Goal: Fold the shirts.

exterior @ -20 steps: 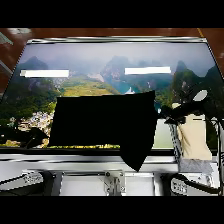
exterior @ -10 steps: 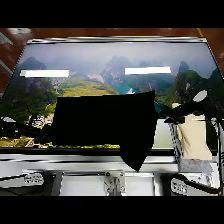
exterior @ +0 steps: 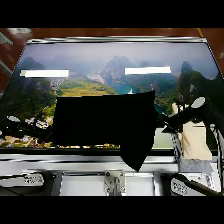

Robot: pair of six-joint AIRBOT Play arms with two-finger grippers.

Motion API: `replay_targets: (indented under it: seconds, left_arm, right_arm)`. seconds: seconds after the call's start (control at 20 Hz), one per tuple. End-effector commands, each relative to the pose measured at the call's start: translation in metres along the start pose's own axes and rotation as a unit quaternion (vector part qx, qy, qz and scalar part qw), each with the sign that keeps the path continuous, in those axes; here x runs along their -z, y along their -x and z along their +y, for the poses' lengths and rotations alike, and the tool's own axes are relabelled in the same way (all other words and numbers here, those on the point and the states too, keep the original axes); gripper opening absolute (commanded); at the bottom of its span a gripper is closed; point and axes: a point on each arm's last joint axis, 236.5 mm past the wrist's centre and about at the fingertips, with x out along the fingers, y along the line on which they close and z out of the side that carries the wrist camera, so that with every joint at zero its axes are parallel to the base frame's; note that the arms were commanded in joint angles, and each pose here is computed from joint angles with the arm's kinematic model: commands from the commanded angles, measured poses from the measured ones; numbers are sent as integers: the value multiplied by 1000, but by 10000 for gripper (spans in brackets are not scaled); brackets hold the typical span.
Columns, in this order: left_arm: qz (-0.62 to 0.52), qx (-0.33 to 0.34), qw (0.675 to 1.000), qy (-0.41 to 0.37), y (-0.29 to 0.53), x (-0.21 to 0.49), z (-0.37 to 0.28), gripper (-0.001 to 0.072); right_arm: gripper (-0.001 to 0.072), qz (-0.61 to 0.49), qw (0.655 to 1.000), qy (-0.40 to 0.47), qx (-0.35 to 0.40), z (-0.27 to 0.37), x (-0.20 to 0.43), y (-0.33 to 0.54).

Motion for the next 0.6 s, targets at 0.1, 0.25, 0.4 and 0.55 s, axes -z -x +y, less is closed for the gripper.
replay_targets:
  seconds: [0.1, 0.25, 0.4, 0.55]
  left_arm:
    - [6, 5, 1000, -6, 0, 2, -3, 45]
    - [6, 5, 1000, -6, 0, 3, -3, 45]
    - [6, 5, 1000, -7, 0, 2, -3, 45]
    - [4, 4, 1000, -10, 0, 1, -2, 45]
  right_arm:
    - [578, 23, 999, -29, -21, -4, 50, -29]
    - [576, 20, 998, -60, -26, -9, 57, -46]
    - [559, 13, 997, -73, -27, -13, 58, -54]
    - [558, 8, 995, -88, -39, -11, 58, -61]
